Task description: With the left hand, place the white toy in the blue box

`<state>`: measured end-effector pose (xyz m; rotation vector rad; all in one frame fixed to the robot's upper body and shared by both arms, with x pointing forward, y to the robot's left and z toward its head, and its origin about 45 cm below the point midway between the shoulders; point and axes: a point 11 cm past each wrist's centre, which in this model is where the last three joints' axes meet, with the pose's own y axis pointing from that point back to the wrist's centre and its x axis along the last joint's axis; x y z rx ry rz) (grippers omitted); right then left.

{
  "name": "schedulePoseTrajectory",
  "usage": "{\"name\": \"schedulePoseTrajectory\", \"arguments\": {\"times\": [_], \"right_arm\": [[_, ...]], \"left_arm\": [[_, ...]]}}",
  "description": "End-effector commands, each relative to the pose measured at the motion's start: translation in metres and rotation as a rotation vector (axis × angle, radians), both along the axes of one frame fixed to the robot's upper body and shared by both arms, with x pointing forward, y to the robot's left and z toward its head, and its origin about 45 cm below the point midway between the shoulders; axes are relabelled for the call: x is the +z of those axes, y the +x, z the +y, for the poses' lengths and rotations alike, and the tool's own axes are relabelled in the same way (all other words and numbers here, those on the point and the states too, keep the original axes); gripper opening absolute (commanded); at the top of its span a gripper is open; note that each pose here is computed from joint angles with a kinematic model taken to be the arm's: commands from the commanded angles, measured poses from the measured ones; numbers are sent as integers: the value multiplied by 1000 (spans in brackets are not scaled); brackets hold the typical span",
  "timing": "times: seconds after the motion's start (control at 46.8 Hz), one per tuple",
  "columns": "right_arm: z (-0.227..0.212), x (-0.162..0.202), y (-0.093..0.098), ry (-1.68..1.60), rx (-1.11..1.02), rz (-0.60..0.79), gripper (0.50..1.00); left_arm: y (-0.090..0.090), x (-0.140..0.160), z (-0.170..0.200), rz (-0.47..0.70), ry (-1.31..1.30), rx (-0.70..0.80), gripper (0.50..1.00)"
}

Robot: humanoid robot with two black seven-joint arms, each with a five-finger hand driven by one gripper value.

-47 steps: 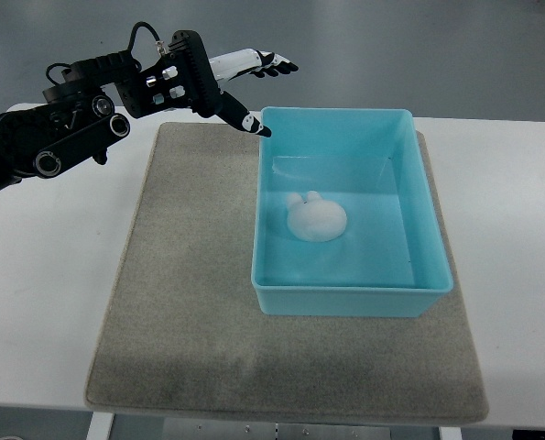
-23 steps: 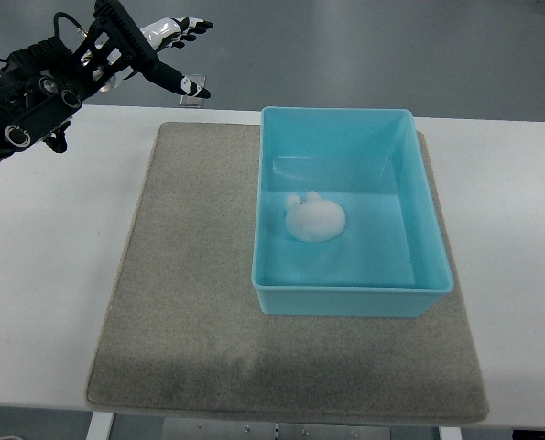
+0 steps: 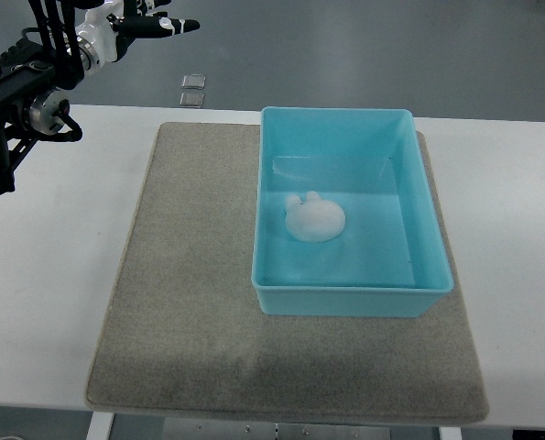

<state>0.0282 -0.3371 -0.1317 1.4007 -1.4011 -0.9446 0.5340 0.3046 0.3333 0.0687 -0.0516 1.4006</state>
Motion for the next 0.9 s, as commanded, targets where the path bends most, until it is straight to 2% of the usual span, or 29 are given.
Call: {"name": "schedulePoseTrajectory", "arguments": {"times": [0.0,0.235,0.576,0.747,0.875], "right_arm": [[0,0,0,1,0,0,936],[0,0,0,1,0,0,936],[0,0,0,1,0,0,936],[0,0,0,1,0,0,936],[0,0,0,1,0,0,936]], "left_arm": [[1,0,4,14,-100,69,984],[1,-3,13,59,-353,169,986],[-4,-13,-4,55,-463,-4,988],[-4,-10,6,12,-608,-10,988],[-6,-17,-5,19,-702,-41,988]]}}
